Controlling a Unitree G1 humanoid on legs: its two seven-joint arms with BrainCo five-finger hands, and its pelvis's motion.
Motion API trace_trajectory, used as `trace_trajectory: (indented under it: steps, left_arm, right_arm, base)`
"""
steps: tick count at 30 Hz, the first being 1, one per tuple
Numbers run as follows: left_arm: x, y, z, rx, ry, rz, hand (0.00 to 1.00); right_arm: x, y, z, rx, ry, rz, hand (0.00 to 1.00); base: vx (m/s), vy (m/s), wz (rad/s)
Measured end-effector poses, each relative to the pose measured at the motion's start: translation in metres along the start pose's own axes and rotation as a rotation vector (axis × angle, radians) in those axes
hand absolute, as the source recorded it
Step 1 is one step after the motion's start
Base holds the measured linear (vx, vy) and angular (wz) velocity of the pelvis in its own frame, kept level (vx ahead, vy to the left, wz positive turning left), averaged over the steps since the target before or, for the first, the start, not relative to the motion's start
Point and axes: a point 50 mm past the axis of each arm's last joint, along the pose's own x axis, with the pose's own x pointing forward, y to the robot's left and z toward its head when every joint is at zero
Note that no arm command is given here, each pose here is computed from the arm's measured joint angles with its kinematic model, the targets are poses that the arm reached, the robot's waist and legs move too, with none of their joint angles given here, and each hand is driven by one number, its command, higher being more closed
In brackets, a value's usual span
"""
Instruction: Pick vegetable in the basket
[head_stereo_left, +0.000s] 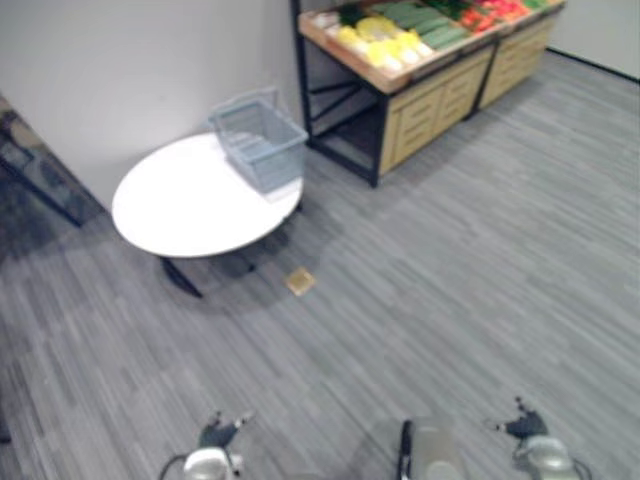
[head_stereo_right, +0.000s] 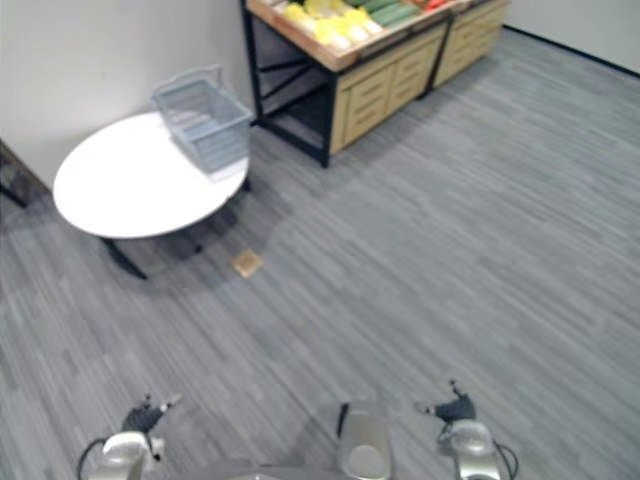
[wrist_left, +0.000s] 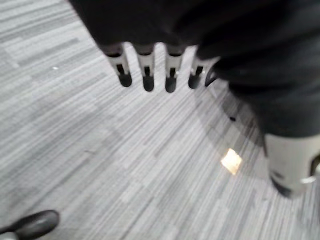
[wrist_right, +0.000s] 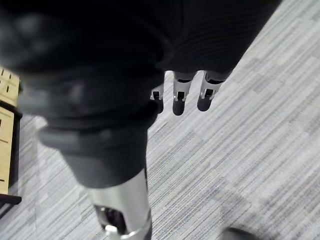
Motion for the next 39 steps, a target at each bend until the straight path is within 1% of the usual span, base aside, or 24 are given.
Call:
trace_trajectory:
  steps: [3,4,6,7,9,12,16,17,20,21,22,25,26,29,30,31,33,35,37,38,39]
  left_arm:
    - [0.0,0.004,-0.002,0.004,0.004,0.018,0.0]
    - [-0.001,0.004,-0.009,0.01,0.03,0.015,0.0]
    - [-0.005,0.001,-0.019,0.011,0.056,0.007,0.0]
    - [-0.009,-0.003,-0.028,0.005,0.08,-0.001,0.0]
    - [-0.012,-0.004,-0.037,0.004,0.101,-0.004,0.0]
    - [-0.018,-0.002,-0.046,-0.006,0.115,0.006,0.0]
    - [-0.023,-0.002,-0.052,-0.036,0.12,0.017,0.0]
    - [-0.023,-0.001,-0.054,-0.036,0.124,0.018,0.0]
    - [-0.023,-0.001,-0.054,-0.042,0.126,0.019,0.0]
    - [-0.025,-0.003,-0.059,-0.04,0.144,0.012,0.0]
    - [-0.026,-0.005,-0.062,-0.038,0.158,0.004,0.0]
    - [-0.031,-0.013,-0.071,-0.05,0.197,-0.02,0.0]
    - [-0.031,-0.013,-0.072,-0.049,0.201,-0.021,0.0]
    - [-0.029,-0.01,-0.07,-0.029,0.197,-0.02,0.0]
    - [-0.028,-0.008,-0.07,-0.005,0.192,-0.018,0.0]
    - [-0.024,0.0,-0.062,0.053,0.161,-0.017,0.0]
    - [-0.017,0.003,-0.048,0.085,0.116,-0.023,0.0]
    - [-0.011,0.003,-0.031,0.123,0.054,-0.041,0.0]
    - [-0.01,0.007,-0.03,0.177,0.042,-0.04,0.0]
    - [-0.01,0.009,-0.03,0.182,0.043,-0.038,0.0]
    - [-0.01,0.004,-0.028,0.178,0.036,-0.05,0.0]
  right_arm:
    - [-0.002,-0.007,0.007,-0.039,-0.048,-0.025,0.0]
    - [-0.002,-0.01,0.024,-0.094,-0.114,-0.036,0.0]
    - [-0.003,-0.02,0.046,-0.137,-0.207,-0.063,0.0]
    - [-0.004,-0.028,0.071,-0.175,-0.291,-0.092,0.0]
    - [-0.005,-0.03,0.087,-0.205,-0.348,-0.097,0.0]
    - [-0.008,-0.023,0.124,-0.243,-0.466,-0.103,0.0]
    - [-0.016,-0.019,0.187,-0.338,-0.651,-0.115,0.0]
    - [-0.017,-0.019,0.194,-0.35,-0.672,-0.119,0.0]
    - [-0.026,-0.032,0.23,-0.448,-0.772,-0.171,0.0]
    - [-0.031,-0.035,0.248,-0.491,-0.82,-0.197,0.0]
    - [-0.035,-0.033,0.258,-0.506,-0.85,-0.202,0.0]
    - [-0.038,-0.021,0.268,-0.588,-0.884,-0.201,0.0]
    - [-0.04,-0.018,0.271,-0.591,-0.897,-0.2,0.0]
    - [-0.057,-0.001,0.301,-0.65,-1.008,-0.188,0.0]
    - [-0.063,0.004,0.311,-0.67,-1.052,-0.19,0.0]
    - [-0.072,0.005,0.323,-0.672,-1.108,-0.201,0.0]
    - [-0.075,-0.003,0.328,-0.683,-1.118,-0.228,0.0]
    - [-0.075,-0.02,0.331,-0.708,-1.101,-0.28,0.0]
    - [-0.076,-0.022,0.334,-0.709,-1.102,-0.293,0.0]
    - [-0.084,-0.021,0.344,-0.722,-1.135,-0.303,0.0]
    - [-0.089,-0.022,0.352,-0.724,-1.157,-0.316,0.0]
  base:
    - [0.58,-0.377,0.78]
    - [0.59,-0.433,0.48]
    - [0.62,-0.45,0.27]
    - [0.54,-0.351,0.09]
    - [0.55,-0.259,0.04]
    - [0.51,-0.2,0.05]
    - [0.39,-0.019,0.03]
    - [0.48,0.089,0.38]
    - [0.58,0.153,0.66]
    - [0.72,0.23,0.41]
    - [0.61,0.219,0.37]
    - [0.63,0.287,0.56]
    - [0.54,0.184,0.81]
    - [0.45,0.064,0.75]
    - [0.37,-0.012,0.63]
    - [0.41,-0.077,0.82]
    - [0.29,-0.147,0.92]
    - [0.23,-0.184,1.01]
    - [0.31,-0.283,0.66]
    - [0.38,-0.37,0.46]
    - [0.3,-0.303,0.33]
